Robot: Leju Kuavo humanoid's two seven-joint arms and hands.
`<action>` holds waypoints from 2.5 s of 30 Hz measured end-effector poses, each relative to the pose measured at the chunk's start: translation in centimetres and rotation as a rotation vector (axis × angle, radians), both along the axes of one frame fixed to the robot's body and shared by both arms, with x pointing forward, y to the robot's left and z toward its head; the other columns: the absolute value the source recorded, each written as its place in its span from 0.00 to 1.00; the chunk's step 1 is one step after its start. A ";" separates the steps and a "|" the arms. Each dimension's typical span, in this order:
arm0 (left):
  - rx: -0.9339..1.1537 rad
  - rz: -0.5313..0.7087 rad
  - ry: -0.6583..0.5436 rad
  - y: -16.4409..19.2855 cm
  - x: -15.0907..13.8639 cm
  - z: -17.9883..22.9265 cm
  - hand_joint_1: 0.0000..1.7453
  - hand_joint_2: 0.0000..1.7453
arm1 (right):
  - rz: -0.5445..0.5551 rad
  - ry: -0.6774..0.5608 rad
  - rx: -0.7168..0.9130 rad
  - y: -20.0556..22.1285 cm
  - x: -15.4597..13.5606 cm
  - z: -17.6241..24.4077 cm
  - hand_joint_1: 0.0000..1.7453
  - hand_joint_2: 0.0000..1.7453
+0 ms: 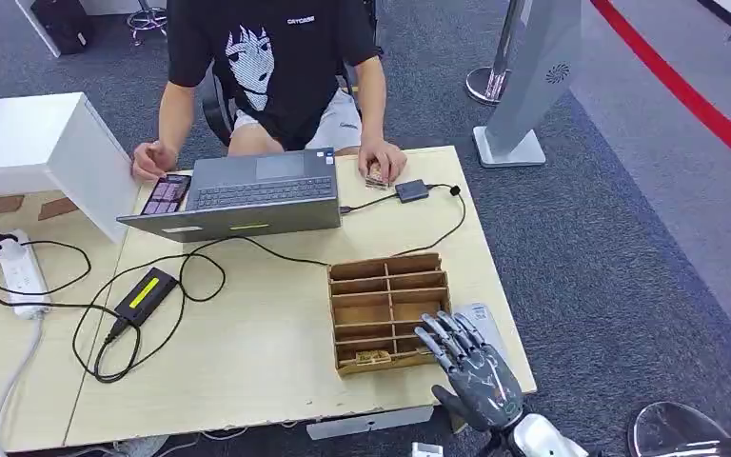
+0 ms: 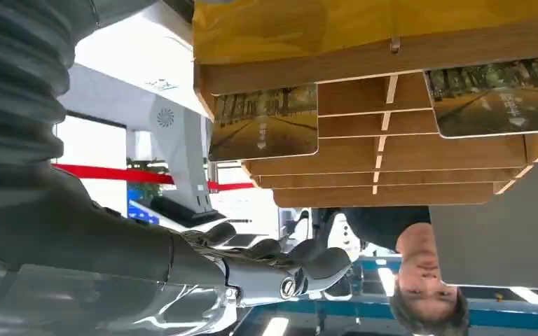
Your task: Pass the card to the sensor for recognition and then transmit it.
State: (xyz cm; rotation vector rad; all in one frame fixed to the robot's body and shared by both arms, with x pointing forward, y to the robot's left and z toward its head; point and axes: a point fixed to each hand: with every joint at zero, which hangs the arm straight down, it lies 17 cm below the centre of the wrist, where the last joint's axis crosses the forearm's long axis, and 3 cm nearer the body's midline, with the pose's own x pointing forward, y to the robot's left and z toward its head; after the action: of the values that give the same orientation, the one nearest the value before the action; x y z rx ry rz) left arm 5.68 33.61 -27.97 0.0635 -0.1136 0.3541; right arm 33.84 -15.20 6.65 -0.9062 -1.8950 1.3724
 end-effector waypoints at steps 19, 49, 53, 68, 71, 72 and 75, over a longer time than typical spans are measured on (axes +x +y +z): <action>0.001 -0.026 0.002 -0.1 -0.1 0.0 0.00 1.00 | 0.004 -0.005 0.032 1.0 1.7 0.7 0.00 1.00; 0.001 -0.055 0.004 -0.2 -0.2 0.0 0.00 1.00 | -0.023 -0.006 0.015 0.9 3.2 0.1 0.94 1.00; 0.002 -0.062 0.005 -0.2 -0.2 0.0 0.00 1.00 | -0.005 -0.050 0.008 1.1 3.1 1.3 0.94 1.00; 0.003 -0.073 0.005 -0.1 -0.2 0.0 0.00 1.00 | -0.002 -0.211 0.152 1.1 4.5 10.0 1.00 1.00; 0.003 -0.073 0.005 -0.1 -0.2 0.0 0.00 1.00 | -0.002 -0.211 0.152 1.1 4.5 10.0 1.00 1.00; 0.003 -0.073 0.005 -0.1 -0.2 0.0 0.00 1.00 | -0.002 -0.211 0.152 1.1 4.5 10.0 1.00 1.00; 0.003 -0.073 0.005 -0.1 -0.2 0.0 0.00 1.00 | -0.003 -0.211 0.158 1.0 4.7 10.2 1.00 1.00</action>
State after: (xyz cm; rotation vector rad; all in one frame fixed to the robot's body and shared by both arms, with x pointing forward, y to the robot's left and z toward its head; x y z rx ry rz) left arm 5.50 33.56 -27.98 0.0627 -0.1117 0.2807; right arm 38.51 -14.17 16.82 -1.0059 -2.1254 1.1435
